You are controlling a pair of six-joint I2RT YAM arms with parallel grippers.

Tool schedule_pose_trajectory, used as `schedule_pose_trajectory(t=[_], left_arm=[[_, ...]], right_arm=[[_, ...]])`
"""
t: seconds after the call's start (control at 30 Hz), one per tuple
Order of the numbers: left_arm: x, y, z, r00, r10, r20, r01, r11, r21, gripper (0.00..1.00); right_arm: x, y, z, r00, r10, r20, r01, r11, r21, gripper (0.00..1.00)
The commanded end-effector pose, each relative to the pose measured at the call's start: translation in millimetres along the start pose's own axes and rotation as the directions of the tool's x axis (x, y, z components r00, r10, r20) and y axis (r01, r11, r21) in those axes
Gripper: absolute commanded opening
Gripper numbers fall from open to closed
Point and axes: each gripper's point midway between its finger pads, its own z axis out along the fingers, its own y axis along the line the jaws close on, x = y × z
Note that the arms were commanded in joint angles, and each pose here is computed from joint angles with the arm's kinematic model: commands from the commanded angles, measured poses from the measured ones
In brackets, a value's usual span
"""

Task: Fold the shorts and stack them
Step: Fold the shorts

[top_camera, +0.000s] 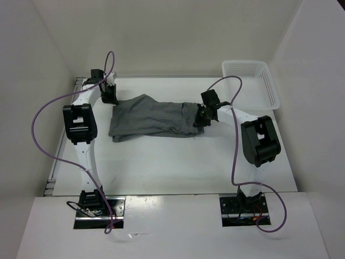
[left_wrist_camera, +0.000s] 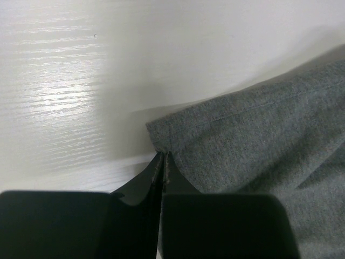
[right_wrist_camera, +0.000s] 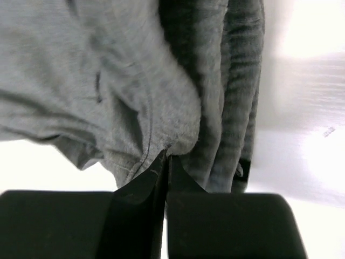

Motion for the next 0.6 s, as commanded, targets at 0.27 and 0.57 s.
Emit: schedule_pose_trajectory(t=[0.27,0.57], left_arm=[[-33.7,32.7,-43.0,0.996,-0.029,0.082,0.033,0.998,-0.049,0.00],[-14.3,20.0,-33.8,0.999,-0.027,0.019,0.028,0.999,-0.046,0.38]], right_arm=[[-5.9,-18.1,-59.4,0.995,-0.008,0.097,0.011,0.999,-0.032,0.00],[14.2,-17.9,-25.8,1.000,0.014,-0.021,-0.015,0.997,-0.071,0.32]])
